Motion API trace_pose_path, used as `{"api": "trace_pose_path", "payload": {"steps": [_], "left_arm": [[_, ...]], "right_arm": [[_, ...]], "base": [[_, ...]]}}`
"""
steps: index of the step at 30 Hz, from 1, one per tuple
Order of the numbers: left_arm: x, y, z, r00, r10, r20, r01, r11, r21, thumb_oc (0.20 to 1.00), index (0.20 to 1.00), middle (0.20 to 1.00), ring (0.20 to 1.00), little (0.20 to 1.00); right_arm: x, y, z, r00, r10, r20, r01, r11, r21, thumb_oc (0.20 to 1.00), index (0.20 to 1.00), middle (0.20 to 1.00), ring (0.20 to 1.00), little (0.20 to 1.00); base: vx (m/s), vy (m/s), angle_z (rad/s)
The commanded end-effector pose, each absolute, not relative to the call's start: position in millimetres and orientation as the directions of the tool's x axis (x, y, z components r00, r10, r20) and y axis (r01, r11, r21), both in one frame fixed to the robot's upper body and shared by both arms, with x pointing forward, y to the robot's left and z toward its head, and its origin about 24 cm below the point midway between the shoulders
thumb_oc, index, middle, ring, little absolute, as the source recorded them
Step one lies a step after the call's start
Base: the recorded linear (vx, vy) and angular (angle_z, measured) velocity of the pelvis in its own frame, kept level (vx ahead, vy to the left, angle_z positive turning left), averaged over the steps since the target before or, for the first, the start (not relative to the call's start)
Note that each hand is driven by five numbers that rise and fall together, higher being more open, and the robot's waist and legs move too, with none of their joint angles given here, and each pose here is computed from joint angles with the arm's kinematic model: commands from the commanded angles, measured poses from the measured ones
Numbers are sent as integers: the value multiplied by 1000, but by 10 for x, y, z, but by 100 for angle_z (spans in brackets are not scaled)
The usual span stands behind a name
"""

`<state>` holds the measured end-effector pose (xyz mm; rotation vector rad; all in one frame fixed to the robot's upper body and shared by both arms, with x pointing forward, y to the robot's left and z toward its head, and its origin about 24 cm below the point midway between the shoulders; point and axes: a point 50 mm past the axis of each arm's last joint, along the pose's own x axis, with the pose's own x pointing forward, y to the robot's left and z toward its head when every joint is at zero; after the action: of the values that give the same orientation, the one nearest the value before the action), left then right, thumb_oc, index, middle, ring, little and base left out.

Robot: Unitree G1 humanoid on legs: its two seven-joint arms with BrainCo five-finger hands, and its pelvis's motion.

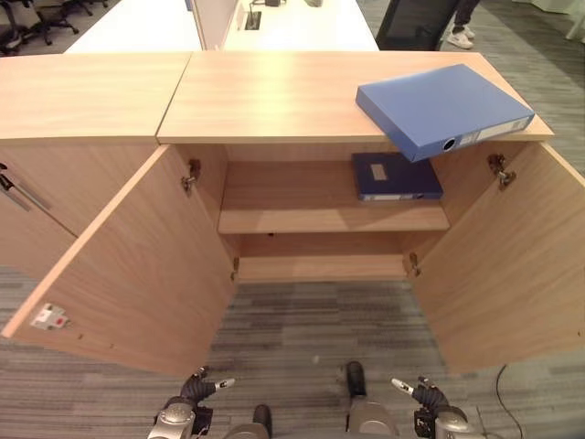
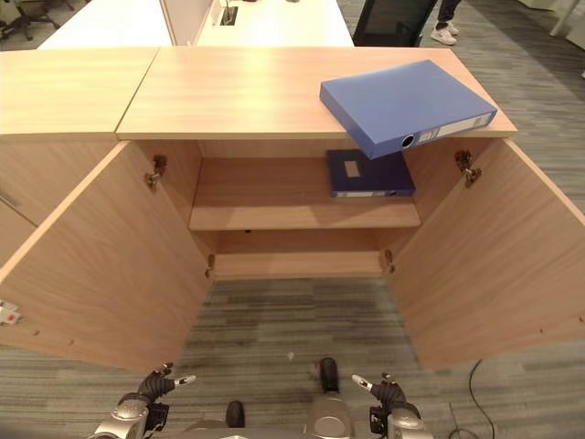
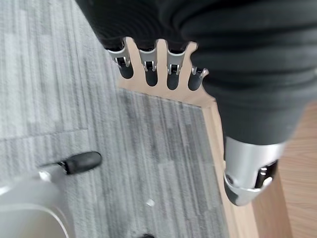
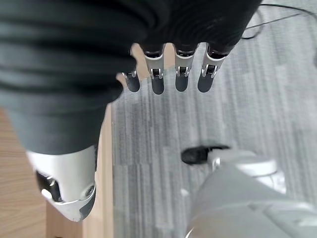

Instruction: Put the empty folder in the office cabinet

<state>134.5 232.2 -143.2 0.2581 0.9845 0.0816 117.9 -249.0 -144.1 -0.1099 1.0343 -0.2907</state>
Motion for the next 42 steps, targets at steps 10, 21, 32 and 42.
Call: {"api": "trace_pose_path", "payload": {"steps": [10,21,32,42], "left_arm": [[1510,2395,-1339,613,201,-764,44,957,287,1000,1000,1000,1000,1000],[1592,2304,-1321,630,167,-759,51,966,255,1000,1000,1000,1000,1000],[1453,2344,-1373,595,162,-787,116,952,284,1000,1000,1000,1000,1000],[1368,2381,-1403,568,174,-804,126,947,294,1000,1000,1000,1000,1000]], "right_arm": [[1463,-2574,-1284,587,-265,-765,100,962,-256,1000,1000,1000,1000,1000],[1387,-2806,-1253,545,-330,-770,133,942,-309,1000,1000,1000,1000,1000],[1469,-2657,-1263,577,-286,-765,104,955,-279,1000,1000,1000,1000,1000],[1444,-2540,-1318,564,-260,-784,89,963,-255,1000,1000,1000,1000,1000]], "base": [[54,-236,26],[33,-108,7],[122,87,2],[28,116,-19]]}}
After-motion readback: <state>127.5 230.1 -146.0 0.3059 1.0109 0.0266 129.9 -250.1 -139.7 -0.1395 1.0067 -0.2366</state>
